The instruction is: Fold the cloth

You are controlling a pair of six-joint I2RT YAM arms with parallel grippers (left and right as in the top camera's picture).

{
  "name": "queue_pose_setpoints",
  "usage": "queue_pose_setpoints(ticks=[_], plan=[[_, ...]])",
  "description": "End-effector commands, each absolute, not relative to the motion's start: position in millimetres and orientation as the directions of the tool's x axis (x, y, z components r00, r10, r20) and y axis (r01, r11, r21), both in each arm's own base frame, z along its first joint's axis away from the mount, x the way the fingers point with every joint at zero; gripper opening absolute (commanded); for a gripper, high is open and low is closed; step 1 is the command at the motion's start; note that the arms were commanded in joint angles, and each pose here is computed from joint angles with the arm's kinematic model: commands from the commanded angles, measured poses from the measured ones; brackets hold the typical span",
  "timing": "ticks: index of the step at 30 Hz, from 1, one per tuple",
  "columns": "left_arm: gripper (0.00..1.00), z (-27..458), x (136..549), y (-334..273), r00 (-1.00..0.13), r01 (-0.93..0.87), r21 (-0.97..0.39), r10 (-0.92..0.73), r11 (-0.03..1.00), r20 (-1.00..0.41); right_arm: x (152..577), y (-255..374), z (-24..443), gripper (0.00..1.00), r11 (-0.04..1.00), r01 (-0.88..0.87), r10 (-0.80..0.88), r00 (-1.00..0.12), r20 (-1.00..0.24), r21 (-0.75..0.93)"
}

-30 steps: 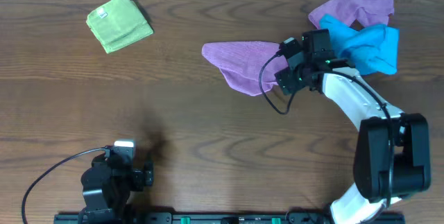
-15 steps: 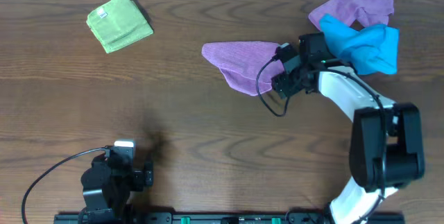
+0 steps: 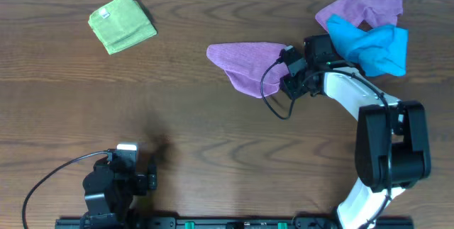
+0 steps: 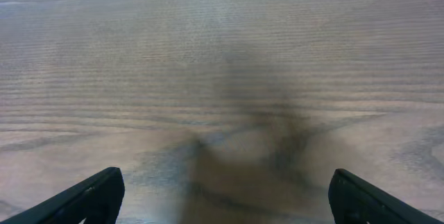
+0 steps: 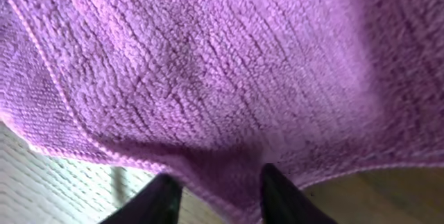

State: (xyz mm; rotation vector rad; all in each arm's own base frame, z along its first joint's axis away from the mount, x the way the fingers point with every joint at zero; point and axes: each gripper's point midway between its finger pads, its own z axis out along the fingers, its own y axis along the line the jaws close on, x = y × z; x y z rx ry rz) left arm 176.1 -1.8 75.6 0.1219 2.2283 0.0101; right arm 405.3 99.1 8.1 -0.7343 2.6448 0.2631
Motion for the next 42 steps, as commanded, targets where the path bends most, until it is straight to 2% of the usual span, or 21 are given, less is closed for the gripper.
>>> queue_pose_setpoints(ticks=[1,6,10,15,23,29,35,42], plan=[[0.95,53.8,168.6,-1.5,-0.661,0.094,0.055,0.103,0.994,-0.743,406.4,106.3,10.3,0.30,0.836,-0.540,-0.457,-0.785,-0.418,0.101],[0.95,53.8,168.6,-1.5,-0.661,0.094,0.055,0.103,0.994,-0.743,401.8,107.2,10.7,0.01,0.837,-0.534,-0.451,-0.796,-0.405,0.118],[0.95,54.9,169.6,-1.3,-0.657,0.093,0.056,0.103,0.994,-0.747,393.4,106.4,18.2,0.01,0.852,-0.502,-0.422,-0.825,-0.376,0.145],[0.95,60.3,174.2,-2.9,-0.634,0.100,0.054,0.105,0.994,-0.766,381.3,117.1,54.6,0.01,0.843,-0.510,-0.416,-0.819,-0.396,0.170],[0.95,88.8,181.5,-56.3,-0.518,0.342,-0.124,0.077,0.931,-0.852,372.9,143.6,164.4,0.01,0.840,-0.539,-0.391,-0.685,-0.614,0.066],[0.95,109.4,190.6,-62.6,-0.514,0.268,-0.327,-0.153,0.906,-0.844,377.7,138.1,223.9,0.01,0.881,-0.466,-0.365,-0.569,-0.737,-0.077],[0.95,126.7,196.7,-66.4,-0.485,0.258,-0.417,-0.256,0.871,-0.836,411.8,128.5,218.8,0.01,0.910,-0.385,-0.358,-0.540,-0.762,-0.154],[0.95,132.5,189.8,-82.6,-0.530,0.296,-0.529,-0.323,0.796,-0.784,444.5,140.7,188.8,0.01,0.916,-0.374,-0.344,-0.543,-0.766,-0.146]])
